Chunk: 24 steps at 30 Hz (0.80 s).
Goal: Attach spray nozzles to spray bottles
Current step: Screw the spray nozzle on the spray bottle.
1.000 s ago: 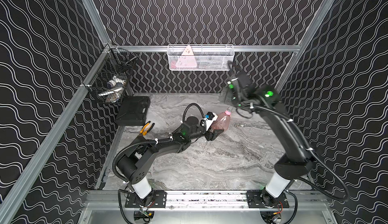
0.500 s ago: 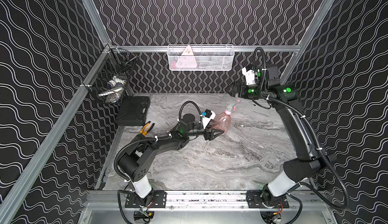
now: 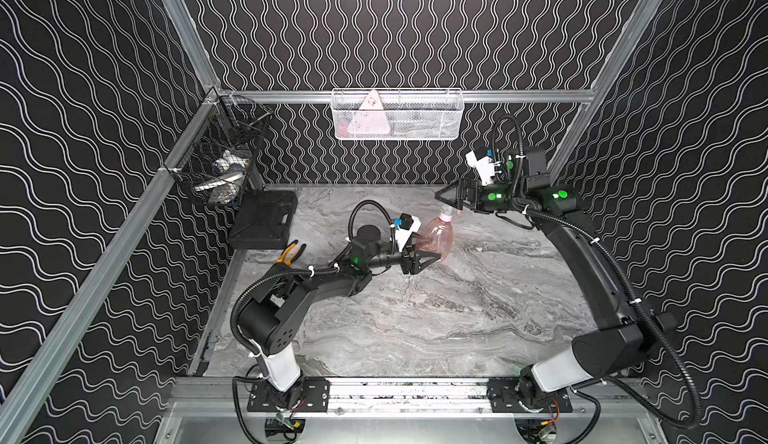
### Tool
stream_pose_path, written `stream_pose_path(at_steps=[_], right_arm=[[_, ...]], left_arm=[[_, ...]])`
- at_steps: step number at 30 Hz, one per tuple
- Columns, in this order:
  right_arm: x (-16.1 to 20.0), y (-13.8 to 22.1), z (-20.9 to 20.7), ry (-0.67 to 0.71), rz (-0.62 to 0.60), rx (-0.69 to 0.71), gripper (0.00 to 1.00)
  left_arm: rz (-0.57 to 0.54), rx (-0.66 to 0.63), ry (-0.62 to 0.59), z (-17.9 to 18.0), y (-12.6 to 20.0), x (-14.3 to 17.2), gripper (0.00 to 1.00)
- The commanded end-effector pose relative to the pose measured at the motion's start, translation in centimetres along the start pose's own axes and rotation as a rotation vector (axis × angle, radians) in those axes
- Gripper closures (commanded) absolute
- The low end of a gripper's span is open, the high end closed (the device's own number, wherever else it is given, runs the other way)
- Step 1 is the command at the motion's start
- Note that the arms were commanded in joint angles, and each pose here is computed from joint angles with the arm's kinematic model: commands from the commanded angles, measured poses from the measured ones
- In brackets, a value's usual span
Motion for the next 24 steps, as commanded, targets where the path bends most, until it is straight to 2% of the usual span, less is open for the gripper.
stream_pose_path(at_steps=[1,10,17,20,24], right_arm=[[-0.2,0.8,1.5,-0.004,-0.046,-0.079,0.00],[2.0,0.9,3.5,0.035,-0.027,-0.049,0.00],[1.1,1.9,0.2,0.035,-0.029,0.360,0.06],[0.2,1.8,0.7,-0.059,0.002,0.368,0.09],[0.0,0.6,1.2,-0.103,0.080,0.440,0.14]], left_arm=[[-0.023,-0.058,-0.020,0.6,0.0,-0.4,0.66],[-0.027,-0.066,-0.021,0.6,0.1,-0.4,0.66],[0.000,-0.044,-0.011,0.4,0.1,-0.5,0.66],[-0.027,-0.104,-0.030,0.8,0.1,-0.5,0.67],[-0.015,-0.160,-0.099,0.5,-0.6,0.0,0.67]])
Point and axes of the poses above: each gripper's point midway between its finger pads, its own y axis back along the fingers, its own z axis along the line the jaws close on, x = y × z, the point moved 8 cm from there along y, back along the fingers, and after that the axes turned 9 degrees about y, right-handed, at the moved point
